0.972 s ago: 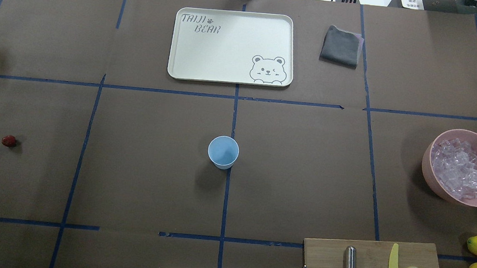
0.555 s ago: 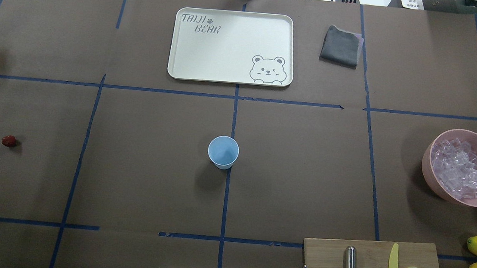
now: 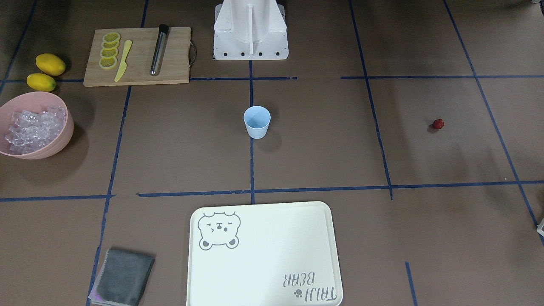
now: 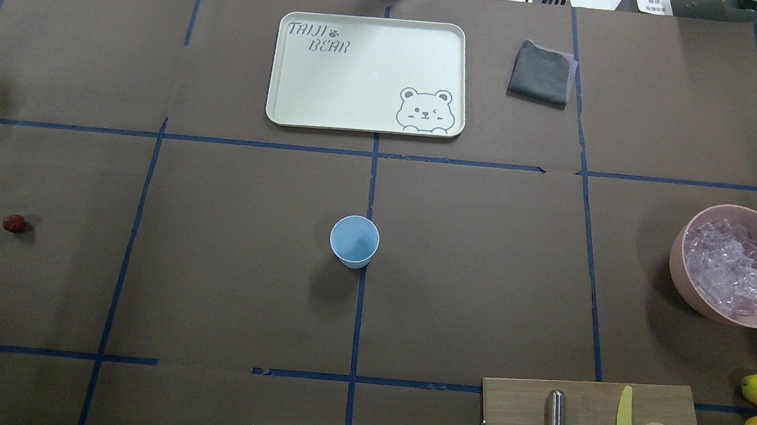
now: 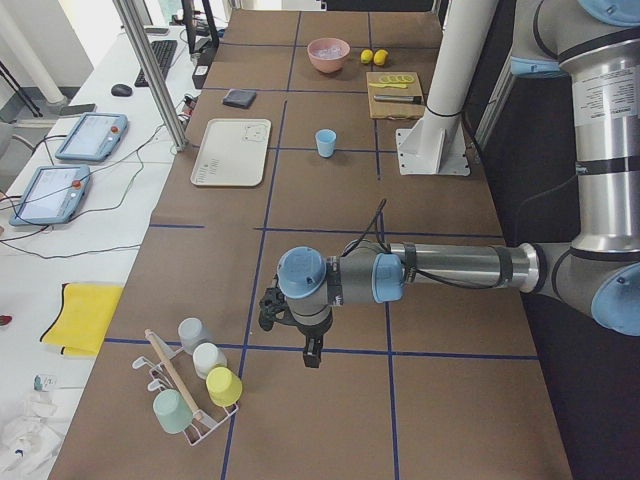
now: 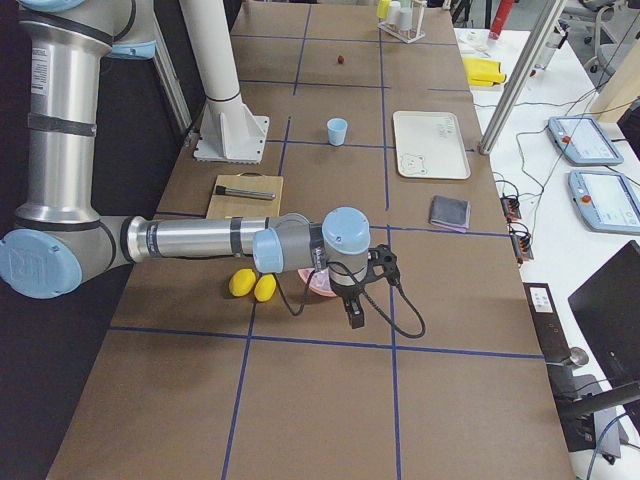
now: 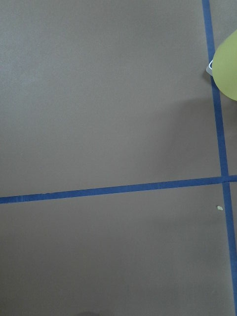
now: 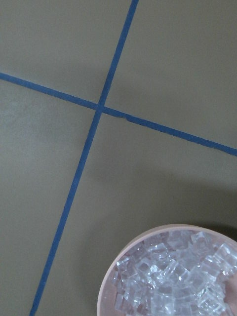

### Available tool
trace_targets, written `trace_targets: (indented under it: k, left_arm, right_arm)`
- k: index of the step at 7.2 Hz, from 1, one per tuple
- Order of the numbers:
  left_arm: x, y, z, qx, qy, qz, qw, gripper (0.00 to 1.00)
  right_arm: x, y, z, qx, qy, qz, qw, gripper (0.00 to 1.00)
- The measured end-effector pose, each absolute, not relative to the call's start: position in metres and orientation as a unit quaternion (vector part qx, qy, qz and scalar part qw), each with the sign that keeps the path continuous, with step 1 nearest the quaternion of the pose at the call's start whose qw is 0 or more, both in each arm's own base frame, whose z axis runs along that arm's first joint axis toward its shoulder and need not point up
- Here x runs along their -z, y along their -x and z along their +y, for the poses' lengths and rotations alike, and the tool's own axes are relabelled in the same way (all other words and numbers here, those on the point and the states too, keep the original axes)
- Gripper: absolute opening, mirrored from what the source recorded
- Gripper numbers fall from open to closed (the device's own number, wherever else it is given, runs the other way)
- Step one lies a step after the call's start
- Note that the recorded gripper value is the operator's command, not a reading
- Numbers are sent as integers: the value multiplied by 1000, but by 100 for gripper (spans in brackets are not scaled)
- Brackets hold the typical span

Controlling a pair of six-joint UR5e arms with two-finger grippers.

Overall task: Put ice and strawberries in cup
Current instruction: 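Move the right gripper over the pink bowl of ice cubes, then lower the right gripper into the bowl and grasp an ice cube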

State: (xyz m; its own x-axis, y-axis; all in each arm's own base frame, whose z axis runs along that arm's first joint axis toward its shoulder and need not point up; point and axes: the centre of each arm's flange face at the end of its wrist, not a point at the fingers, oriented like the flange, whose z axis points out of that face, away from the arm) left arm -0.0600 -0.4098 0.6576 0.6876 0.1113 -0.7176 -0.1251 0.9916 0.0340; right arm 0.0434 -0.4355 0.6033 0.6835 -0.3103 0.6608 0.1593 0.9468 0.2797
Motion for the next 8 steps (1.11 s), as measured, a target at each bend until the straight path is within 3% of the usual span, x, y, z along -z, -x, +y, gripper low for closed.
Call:
trace_targets:
  k: [5,8]
  left_arm:
    - [-657,60,-409,-64,8,392,918,100]
    - [-656,60,-409,-64,7,393,917,100]
  right_arm:
    - [-522,30,-412,132,-113,-403,899,100]
    - [-530,86,-393,117,-117,-392,905,98]
